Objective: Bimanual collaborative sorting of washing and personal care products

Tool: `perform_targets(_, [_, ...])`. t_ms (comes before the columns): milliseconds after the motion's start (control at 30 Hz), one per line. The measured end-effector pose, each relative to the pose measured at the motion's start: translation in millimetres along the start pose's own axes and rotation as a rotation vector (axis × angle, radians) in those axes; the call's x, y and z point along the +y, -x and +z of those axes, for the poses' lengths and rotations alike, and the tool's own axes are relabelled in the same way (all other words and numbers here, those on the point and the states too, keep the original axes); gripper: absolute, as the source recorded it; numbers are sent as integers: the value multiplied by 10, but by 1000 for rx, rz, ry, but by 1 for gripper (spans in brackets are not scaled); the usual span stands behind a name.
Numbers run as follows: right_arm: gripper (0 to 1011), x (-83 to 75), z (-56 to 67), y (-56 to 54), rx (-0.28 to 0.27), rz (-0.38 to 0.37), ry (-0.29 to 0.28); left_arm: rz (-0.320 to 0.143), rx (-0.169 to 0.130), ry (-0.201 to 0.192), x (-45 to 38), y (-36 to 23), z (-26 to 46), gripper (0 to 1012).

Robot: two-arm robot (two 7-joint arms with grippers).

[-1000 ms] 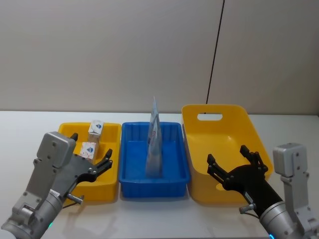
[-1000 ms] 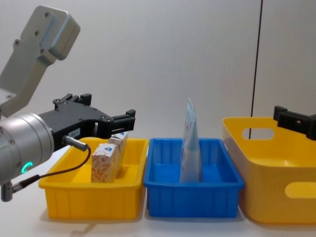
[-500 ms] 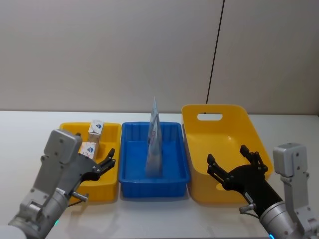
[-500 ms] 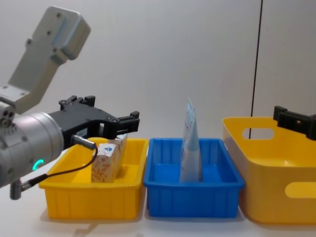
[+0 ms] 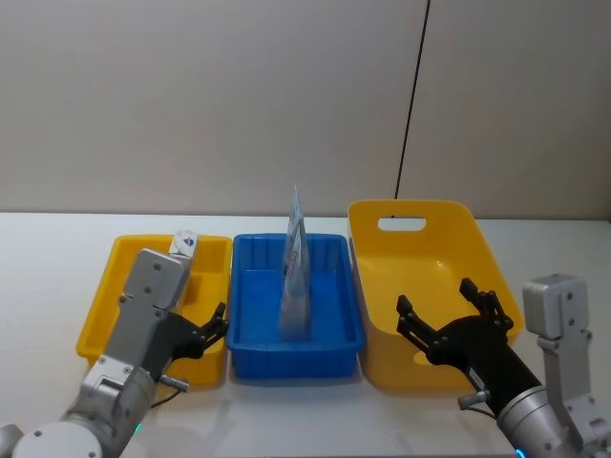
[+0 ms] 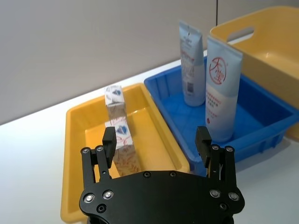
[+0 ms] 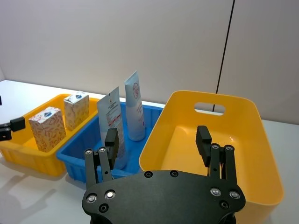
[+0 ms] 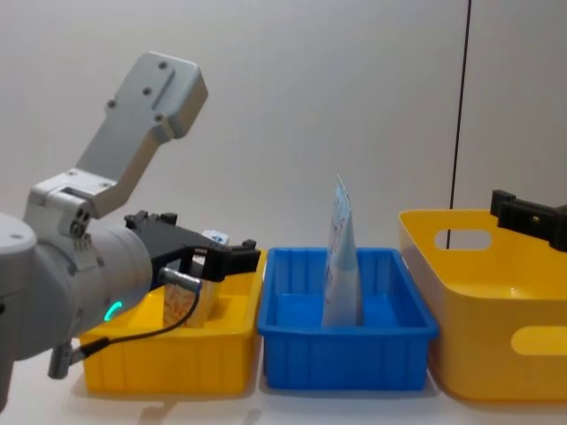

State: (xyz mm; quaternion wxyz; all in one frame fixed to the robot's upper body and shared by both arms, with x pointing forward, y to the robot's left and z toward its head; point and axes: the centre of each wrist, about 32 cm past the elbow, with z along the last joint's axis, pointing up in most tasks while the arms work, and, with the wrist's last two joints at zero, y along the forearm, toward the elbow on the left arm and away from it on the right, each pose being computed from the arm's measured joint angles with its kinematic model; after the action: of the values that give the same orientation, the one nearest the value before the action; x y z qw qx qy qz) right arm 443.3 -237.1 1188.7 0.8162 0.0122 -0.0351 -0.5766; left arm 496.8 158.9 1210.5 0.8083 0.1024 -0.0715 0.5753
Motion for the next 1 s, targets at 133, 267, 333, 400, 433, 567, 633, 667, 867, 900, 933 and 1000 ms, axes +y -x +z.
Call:
perform_targets(133, [1000, 0, 0, 0, 0, 0, 0, 23, -10, -43, -10, 38, 8, 1001])
perform_targets(267, [1000, 0, 0, 0, 0, 0, 0, 43, -21, -74, -8, 48, 2, 1001])
perform_targets(333, [1000, 0, 0, 0, 0, 0, 0, 52, -27, -85, -2, 48, -2, 1001])
perform_targets(400, [1000, 0, 0, 0, 0, 0, 0, 59, -30, -90, 3, 44, -6, 1001])
perform_targets(433, [1000, 0, 0, 0, 0, 0, 0, 62, -30, -93, 5, 42, -9, 1001])
perform_targets(567, [1000, 0, 0, 0, 0, 0, 0, 78, -34, -101, 16, 27, -23, 1001])
perform_targets(633, [1000, 0, 0, 0, 0, 0, 0, 88, -34, -103, 21, 11, -32, 1001])
perform_targets(667, [1000, 0, 0, 0, 0, 0, 0, 91, -33, -103, 21, 4, -35, 1001])
perform_targets(867, [1000, 0, 0, 0, 0, 0, 0, 101, -20, -98, -14, -45, -58, 1001])
perform_targets(900, [1000, 0, 0, 0, 0, 0, 0, 101, -18, -97, -24, -54, -58, 1001])
perform_targets(933, [1000, 0, 0, 0, 0, 0, 0, 100, -15, -96, -33, -61, -58, 1002])
perform_targets(1000, [1000, 0, 0, 0, 0, 0, 0, 95, -4, -94, -62, -80, -52, 1001])
